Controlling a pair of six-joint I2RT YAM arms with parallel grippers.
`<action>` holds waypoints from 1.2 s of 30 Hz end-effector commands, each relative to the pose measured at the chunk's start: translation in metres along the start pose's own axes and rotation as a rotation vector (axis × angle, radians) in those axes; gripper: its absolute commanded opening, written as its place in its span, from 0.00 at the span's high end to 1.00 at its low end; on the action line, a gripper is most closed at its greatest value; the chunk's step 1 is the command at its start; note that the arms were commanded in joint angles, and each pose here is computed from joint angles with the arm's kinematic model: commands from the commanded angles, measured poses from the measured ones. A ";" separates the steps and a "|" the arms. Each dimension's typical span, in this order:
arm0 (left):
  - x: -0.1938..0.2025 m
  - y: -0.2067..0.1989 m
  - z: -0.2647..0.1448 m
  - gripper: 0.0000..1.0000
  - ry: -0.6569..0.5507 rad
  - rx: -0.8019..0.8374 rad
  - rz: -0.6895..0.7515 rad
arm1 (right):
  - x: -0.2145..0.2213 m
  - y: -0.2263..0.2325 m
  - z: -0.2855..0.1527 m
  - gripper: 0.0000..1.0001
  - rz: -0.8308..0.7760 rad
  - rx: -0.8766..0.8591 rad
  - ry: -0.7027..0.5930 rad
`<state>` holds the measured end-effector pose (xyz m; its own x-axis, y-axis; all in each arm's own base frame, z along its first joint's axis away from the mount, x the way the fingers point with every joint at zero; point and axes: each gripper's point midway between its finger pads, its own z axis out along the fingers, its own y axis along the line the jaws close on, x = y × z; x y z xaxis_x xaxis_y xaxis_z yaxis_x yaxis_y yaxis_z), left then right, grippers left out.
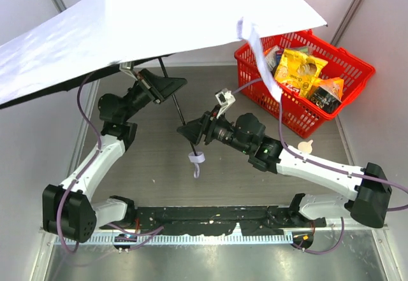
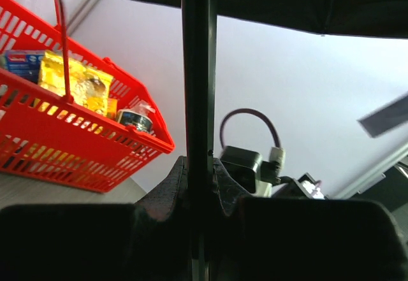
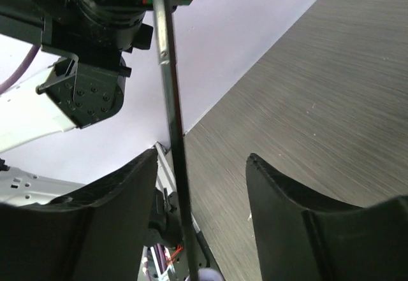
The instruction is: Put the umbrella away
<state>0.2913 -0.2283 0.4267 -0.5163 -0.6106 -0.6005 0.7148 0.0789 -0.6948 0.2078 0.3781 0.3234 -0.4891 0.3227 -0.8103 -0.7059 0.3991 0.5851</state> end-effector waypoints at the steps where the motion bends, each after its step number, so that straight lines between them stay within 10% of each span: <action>1: 0.003 -0.056 -0.011 1.00 0.018 0.176 0.095 | -0.027 0.022 0.006 0.41 0.001 -0.102 -0.135; 13: 0.004 -0.068 -0.019 1.00 0.010 0.173 0.150 | -0.028 0.033 0.032 0.57 -0.054 -0.111 -0.108; 17: 0.004 -0.064 -0.019 1.00 0.011 0.152 0.149 | -0.035 0.039 0.038 0.70 -0.051 -0.136 -0.133; 20: 0.003 -0.057 -0.018 1.00 0.010 0.120 0.144 | -0.037 0.046 0.046 0.99 -0.047 -0.150 -0.123; 23: 0.002 -0.050 -0.017 0.99 0.015 0.067 0.151 | -0.034 0.040 0.048 0.99 -0.033 -0.119 -0.125; 31: -0.004 -0.020 -0.016 0.39 0.009 -0.154 0.070 | -0.066 0.035 0.028 0.99 0.008 -0.041 -0.251; 36: -0.014 0.008 -0.035 0.32 -0.095 -0.407 -0.042 | -0.079 0.039 0.025 0.99 -0.025 -0.040 -0.293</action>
<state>0.2848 -0.2124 0.4132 -0.5242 -0.6116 -0.5925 0.5749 0.2592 -0.7761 0.2279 0.4120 0.3373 -0.4494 0.3874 -0.8050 -0.6926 0.4180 0.5879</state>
